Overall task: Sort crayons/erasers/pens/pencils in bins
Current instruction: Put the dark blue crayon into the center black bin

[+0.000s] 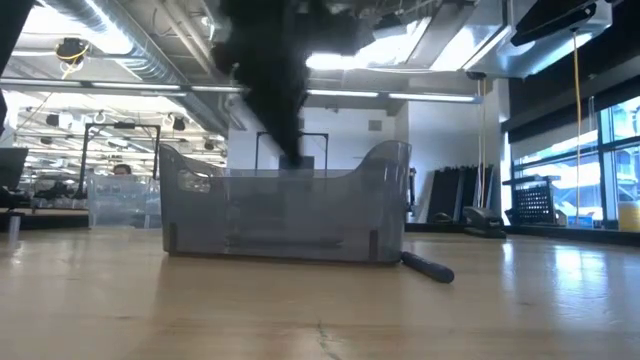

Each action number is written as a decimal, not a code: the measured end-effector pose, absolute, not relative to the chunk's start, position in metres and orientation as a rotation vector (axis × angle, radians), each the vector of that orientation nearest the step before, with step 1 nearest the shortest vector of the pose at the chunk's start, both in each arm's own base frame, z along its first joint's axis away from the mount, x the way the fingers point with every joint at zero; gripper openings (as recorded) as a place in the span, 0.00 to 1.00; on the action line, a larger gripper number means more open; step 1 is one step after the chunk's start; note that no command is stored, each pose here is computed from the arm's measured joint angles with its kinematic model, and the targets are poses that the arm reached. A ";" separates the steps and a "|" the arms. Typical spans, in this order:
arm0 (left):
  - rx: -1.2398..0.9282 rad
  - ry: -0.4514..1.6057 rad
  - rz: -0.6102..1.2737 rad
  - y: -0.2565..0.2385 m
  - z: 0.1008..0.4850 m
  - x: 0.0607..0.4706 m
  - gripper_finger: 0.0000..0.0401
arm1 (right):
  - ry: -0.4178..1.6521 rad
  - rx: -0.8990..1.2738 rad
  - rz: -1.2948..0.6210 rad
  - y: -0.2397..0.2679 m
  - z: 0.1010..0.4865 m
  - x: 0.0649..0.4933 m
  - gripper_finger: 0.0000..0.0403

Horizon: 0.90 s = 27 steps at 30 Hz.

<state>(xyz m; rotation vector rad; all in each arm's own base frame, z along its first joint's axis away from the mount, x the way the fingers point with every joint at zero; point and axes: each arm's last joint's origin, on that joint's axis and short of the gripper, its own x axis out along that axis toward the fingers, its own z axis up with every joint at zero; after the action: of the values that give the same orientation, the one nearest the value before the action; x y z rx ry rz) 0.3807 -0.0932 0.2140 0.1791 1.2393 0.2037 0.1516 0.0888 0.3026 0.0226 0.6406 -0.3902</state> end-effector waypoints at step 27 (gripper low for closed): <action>0.662 0.854 -0.583 -0.172 0.182 0.453 0.29 | 0.645 0.001 -0.381 0.089 0.303 0.152 0.42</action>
<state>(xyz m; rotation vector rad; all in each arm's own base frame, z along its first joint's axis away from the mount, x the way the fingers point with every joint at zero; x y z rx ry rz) 0.4526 -0.1718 0.1821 0.6619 0.8538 -0.5832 0.1517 0.0888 0.3028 0.0006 0.6454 -0.3810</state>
